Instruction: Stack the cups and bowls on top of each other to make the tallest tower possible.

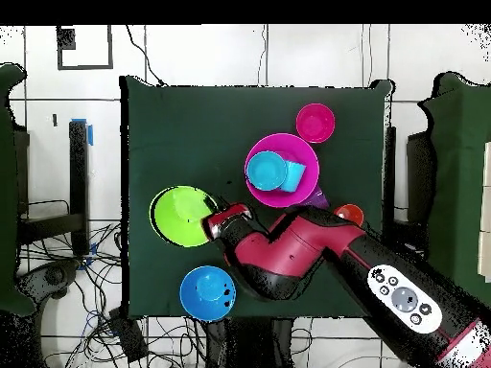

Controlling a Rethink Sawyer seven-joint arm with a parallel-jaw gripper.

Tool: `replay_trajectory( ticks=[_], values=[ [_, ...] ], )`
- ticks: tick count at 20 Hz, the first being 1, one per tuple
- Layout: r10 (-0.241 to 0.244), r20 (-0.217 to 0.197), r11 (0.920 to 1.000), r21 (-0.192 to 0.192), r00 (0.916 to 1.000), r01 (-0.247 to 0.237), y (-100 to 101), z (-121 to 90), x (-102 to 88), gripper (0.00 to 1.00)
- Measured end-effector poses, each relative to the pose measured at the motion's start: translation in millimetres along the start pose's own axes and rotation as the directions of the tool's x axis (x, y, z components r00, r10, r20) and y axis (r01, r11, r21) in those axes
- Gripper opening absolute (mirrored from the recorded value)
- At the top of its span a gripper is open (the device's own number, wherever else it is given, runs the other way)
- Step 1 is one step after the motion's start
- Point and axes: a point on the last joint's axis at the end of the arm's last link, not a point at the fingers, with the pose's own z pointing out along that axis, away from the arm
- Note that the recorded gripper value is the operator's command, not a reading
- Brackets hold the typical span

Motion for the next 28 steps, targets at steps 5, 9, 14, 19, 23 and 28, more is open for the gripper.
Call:
replay_trajectory(
  ticks=[5,9,14,19,23,28],
  values=[
    [0.068,-0.049,0.9974,-0.018,0.9964,-0.069,7.5,0.0,4.5,0.0],
    [0.099,-0.145,0.9949,0.0,0.9845,-0.1,13.5,1.3,10.8,0.0],
    [0.071,-0.296,0.9974,0.015,0.9526,-0.07,37.6,6.2,15.7,0.0],
    [0.022,-0.343,0.9994,-0.017,0.9392,-0.03,76.9,23.3,15.2,0.0],
    [0.024,-0.385,0.998,-0.046,0.9227,-0.045,118.9,39.1,10.1,0.0],
    [0.001,-0.422,0.9974,-0.065,0.9068,-0.031,178.1,59.7,4.0,0.0]
  ],
)
